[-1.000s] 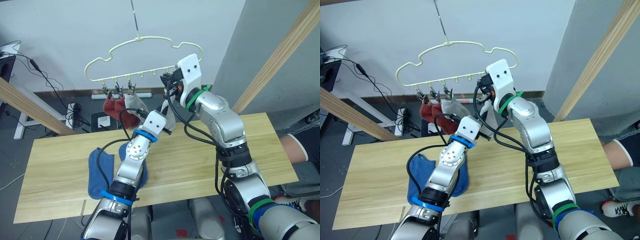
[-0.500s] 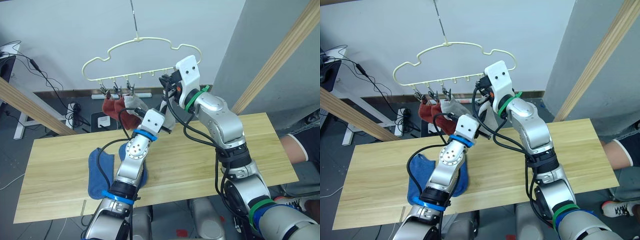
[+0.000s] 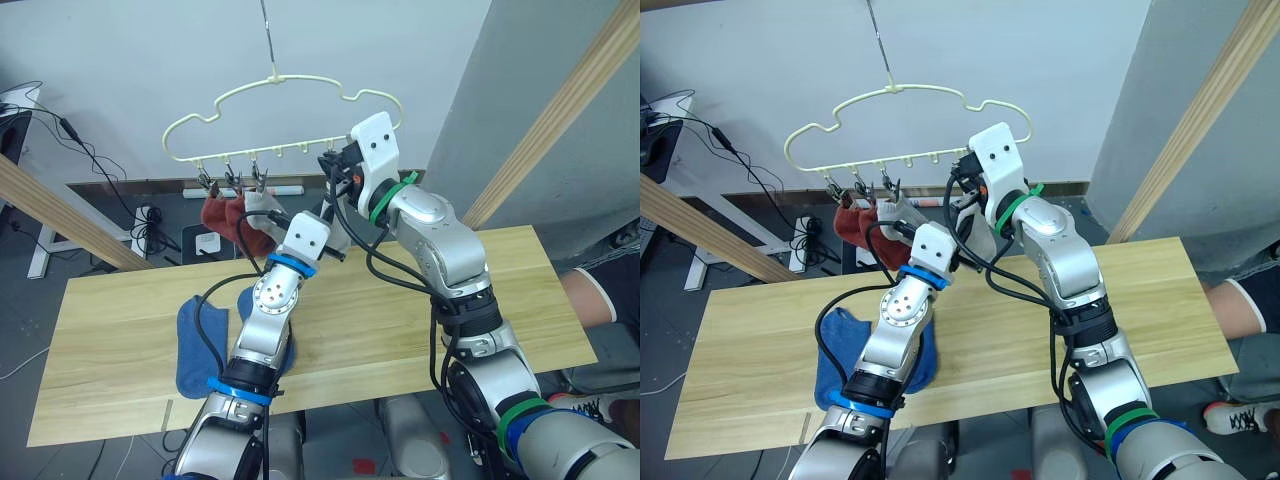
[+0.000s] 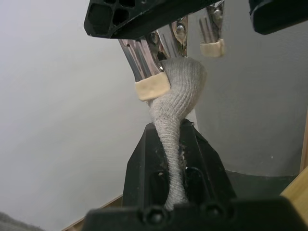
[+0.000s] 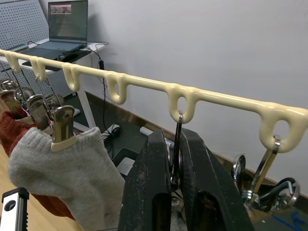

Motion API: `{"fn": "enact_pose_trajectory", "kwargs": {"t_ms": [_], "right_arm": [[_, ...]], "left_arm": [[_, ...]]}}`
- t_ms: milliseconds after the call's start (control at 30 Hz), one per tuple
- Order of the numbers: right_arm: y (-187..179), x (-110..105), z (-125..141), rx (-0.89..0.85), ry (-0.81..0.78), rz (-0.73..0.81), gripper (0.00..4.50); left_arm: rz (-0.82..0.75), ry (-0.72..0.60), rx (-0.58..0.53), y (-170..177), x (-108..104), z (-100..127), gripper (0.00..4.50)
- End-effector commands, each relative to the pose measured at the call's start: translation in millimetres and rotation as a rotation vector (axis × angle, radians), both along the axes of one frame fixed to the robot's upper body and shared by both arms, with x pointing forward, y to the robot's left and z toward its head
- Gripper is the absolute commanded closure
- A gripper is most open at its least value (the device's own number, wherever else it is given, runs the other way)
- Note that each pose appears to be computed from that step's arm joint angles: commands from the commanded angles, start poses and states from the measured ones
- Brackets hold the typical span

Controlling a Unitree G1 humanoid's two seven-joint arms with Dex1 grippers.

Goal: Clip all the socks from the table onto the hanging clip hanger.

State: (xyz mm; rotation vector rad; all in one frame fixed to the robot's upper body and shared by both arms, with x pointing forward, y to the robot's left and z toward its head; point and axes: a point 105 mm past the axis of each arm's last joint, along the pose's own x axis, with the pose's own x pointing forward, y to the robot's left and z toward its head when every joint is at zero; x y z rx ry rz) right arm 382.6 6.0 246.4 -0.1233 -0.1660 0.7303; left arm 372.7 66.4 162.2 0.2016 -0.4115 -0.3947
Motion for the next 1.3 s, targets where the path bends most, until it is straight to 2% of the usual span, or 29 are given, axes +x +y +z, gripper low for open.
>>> {"fn": "enact_pose_trajectory", "kwargs": {"t_ms": [33,133,200,367,500,633,733,800,967,1133,1300], "right_arm": [[3.1,-9.7,12.2,0.048,-0.030,0.038,3.10],[0.0,-12.8,13.2,0.045,-0.029,0.047,1.99],[-4.2,-17.8,14.0,0.040,-0.033,0.058,1.99],[-13.1,-29.3,10.7,0.011,-0.039,0.074,1.95],[-21.3,-40.1,7.4,-0.041,-0.071,0.091,1.95],[-38.0,-46.6,10.1,-0.065,-0.106,0.067,1.95],[-49.8,-42.4,10.7,-0.074,-0.120,0.007,1.95],[-53.9,-37.5,8.9,-0.081,-0.123,-0.028,1.95],[-57.8,-20.8,6.0,-0.094,-0.116,-0.092,1.95],[-57.6,-9.4,4.4,-0.099,-0.106,-0.107,1.95],[-53.7,0.1,6.3,-0.103,-0.114,-0.107,1.95]], "left_arm": [[-0.014,-0.068,-0.043,-1.4,-5.4,20.3,4.50],[-0.040,-0.062,-0.035,-5.5,-6.4,19.4,4.50],[-0.070,-0.033,-0.023,-8.4,-7.6,13.6,4.50],[-0.097,0.032,0.009,-2.8,-10.7,-2.1,3.09],[-0.189,0.079,0.065,-2.8,-20.9,-12.5,1.97],[-0.320,0.124,0.120,11.2,-37.5,-10.8,1.97],[-0.394,0.196,0.169,31.0,-49.4,-9.7,1.97],[-0.433,0.233,0.161,42.0,-56.6,-3.9,1.97],[-0.550,0.274,0.170,62.6,-77.0,27.9,1.97],[-0.619,0.306,0.160,74.5,-87.4,61.1,1.97],[-0.663,0.334,0.216,79.6,-95.1,73.2,1.97]]}}
